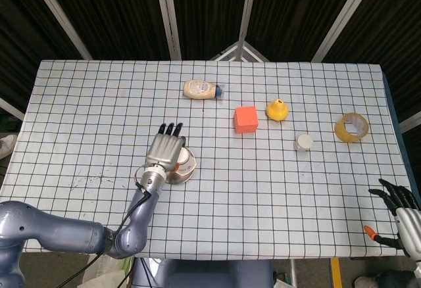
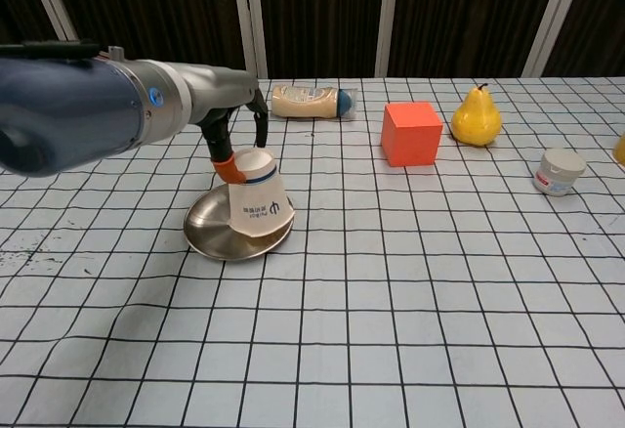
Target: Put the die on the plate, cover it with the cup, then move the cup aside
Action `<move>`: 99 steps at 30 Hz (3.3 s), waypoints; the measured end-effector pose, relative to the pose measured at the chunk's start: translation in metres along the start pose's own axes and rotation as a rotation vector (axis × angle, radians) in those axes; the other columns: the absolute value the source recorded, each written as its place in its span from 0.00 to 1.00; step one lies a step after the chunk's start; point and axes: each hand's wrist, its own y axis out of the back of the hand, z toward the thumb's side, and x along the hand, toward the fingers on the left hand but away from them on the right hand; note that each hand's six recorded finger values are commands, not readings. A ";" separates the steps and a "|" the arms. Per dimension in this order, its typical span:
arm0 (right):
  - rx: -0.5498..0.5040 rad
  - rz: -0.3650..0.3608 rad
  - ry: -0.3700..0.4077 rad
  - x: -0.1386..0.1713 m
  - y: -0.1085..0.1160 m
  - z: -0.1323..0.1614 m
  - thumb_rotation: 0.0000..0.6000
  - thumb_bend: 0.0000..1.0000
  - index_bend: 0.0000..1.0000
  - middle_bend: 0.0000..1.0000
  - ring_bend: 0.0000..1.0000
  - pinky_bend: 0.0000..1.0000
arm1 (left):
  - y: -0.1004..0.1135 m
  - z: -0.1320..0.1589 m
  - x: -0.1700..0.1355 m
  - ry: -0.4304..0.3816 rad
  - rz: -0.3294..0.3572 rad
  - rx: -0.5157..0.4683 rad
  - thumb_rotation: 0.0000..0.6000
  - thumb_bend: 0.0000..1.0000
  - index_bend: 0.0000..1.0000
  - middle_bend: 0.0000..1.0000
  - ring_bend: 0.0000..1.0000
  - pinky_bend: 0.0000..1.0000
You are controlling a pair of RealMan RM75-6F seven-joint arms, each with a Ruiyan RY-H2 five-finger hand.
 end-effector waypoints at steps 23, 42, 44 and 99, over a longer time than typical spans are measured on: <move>-0.021 0.004 -0.001 -0.001 0.000 -0.002 1.00 0.23 0.23 0.09 0.09 0.00 | -0.013 0.008 0.001 -0.042 0.020 0.094 1.00 0.48 0.46 0.01 0.00 0.00; -0.030 0.007 0.004 -0.001 0.000 -0.001 1.00 0.23 0.23 0.09 0.09 0.00 | -0.029 0.005 -0.003 -0.097 0.012 0.122 1.00 0.51 0.48 0.02 0.00 0.00; -0.030 0.006 0.004 -0.001 0.000 -0.001 1.00 0.23 0.23 0.09 0.09 0.00 | -0.030 0.002 -0.004 -0.095 0.007 0.121 1.00 0.51 0.48 0.02 0.00 0.00; -0.035 0.025 0.005 0.000 -0.003 0.002 1.00 0.23 0.23 0.09 0.09 0.00 | -0.039 -0.006 -0.009 -0.111 -0.061 -0.061 1.00 0.52 0.53 0.04 0.00 0.00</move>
